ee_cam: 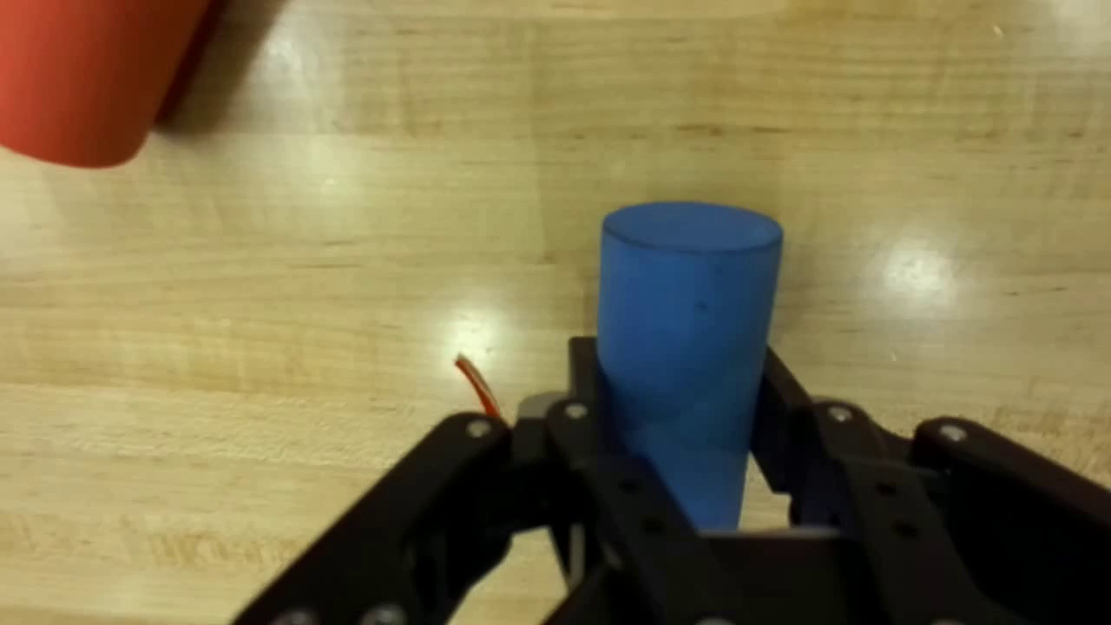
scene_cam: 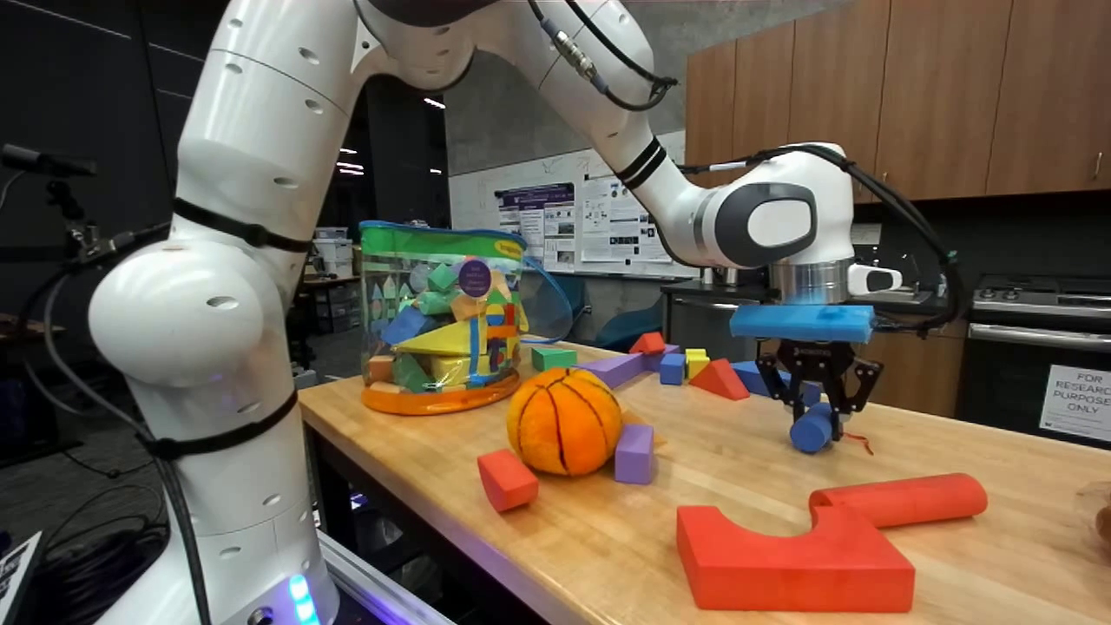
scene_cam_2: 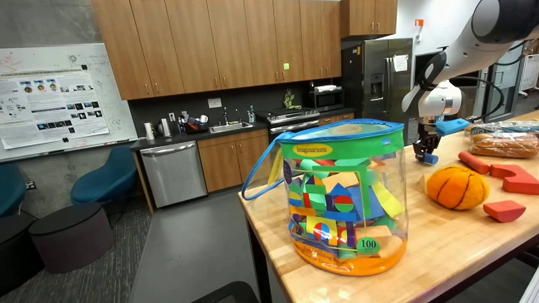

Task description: Put the blue block in the toy bag

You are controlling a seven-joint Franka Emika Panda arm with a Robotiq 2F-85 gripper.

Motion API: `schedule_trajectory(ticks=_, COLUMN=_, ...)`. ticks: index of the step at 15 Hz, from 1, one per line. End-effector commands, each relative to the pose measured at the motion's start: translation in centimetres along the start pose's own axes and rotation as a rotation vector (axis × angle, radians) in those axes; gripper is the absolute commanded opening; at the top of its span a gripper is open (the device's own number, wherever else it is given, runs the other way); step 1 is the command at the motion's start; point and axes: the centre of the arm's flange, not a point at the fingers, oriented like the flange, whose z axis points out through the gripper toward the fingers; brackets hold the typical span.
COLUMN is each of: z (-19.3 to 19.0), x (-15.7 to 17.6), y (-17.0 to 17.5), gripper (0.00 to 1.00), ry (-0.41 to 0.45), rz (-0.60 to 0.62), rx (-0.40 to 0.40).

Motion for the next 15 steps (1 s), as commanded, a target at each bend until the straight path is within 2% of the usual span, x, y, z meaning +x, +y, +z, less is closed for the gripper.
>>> schedule_trajectory(ticks=1, z=-3.7, x=-0.3, y=-0.4, gripper=0.16, ry=0.005, rz=0.038, rx=-0.045)
schedule_trajectory(ticks=5, z=-8.5, x=0.2, y=-0.8, gripper=0.16, ry=0.024, rz=0.043, rx=-0.105)
schedule_trajectory(ticks=9, z=-14.5, x=0.6, y=-2.8, gripper=0.16, ry=0.072, rz=0.023, rx=-0.146)
schedule_trajectory(ticks=15, z=-24.0, x=-0.9, y=-7.2, gripper=0.16, ry=0.223, rz=-0.041, rx=-0.159)
